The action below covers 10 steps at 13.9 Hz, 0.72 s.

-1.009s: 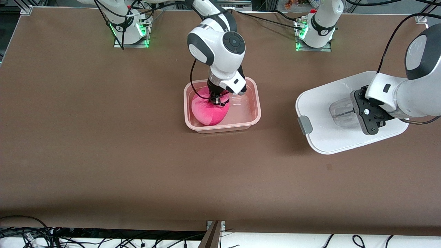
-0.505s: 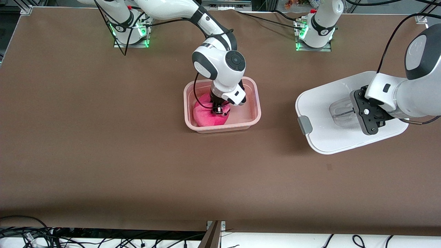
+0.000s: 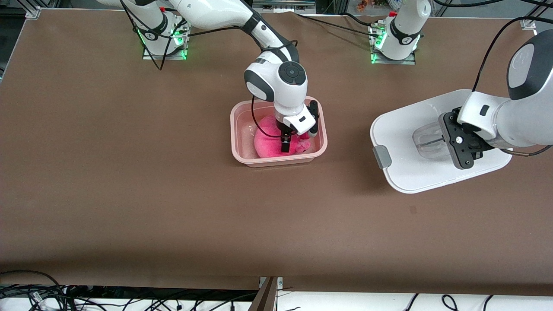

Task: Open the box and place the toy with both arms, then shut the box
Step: 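Lower the toy into the tub and open the right gripper, then withdraw the right gripper while the left gripper carries the lid over the tub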

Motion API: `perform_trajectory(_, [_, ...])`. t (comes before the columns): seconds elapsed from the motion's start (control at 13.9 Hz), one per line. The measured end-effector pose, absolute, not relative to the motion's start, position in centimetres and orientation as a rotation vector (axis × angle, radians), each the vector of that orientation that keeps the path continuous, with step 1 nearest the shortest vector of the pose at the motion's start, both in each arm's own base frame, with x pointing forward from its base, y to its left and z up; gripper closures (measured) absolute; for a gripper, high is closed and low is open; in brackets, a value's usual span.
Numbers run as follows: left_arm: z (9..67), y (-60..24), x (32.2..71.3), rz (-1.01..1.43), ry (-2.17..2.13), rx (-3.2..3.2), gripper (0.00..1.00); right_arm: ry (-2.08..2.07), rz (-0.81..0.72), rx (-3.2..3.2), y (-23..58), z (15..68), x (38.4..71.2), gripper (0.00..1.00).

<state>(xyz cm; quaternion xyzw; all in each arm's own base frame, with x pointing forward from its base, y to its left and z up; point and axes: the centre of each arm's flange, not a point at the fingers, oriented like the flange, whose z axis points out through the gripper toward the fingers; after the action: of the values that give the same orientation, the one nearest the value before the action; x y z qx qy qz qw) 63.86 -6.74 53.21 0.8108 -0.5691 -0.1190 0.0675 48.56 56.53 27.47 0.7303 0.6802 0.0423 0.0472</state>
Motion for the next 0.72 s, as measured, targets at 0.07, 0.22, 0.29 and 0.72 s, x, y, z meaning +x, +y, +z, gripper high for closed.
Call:
perform_trajectory(0.07, [53.2, -6.7, 63.9, -0.361, -1.711, 2.449, 0.93, 2.071, 0.134, 2.251, 56.6, 27.7, 48.6, 0.0])
perform_trajectory(0.22, [53.2, -6.7, 63.9, -0.376, -1.723, 2.461, 0.93, 2.054, 0.154, 2.327, 56.6, 29.1, 49.1, 0.0])
perform_trajectory(0.29, [53.2, -6.8, 63.9, -0.381, -1.728, 2.464, 0.93, 2.037, 0.158, 2.378, 56.4, 30.8, 49.5, 0.0])
perform_trajectory(0.72, [53.3, -7.1, 63.8, -0.381, -1.734, 2.461, 0.93, 1.761, 0.228, 2.639, 43.9, 48.0, 56.6, 0.0])
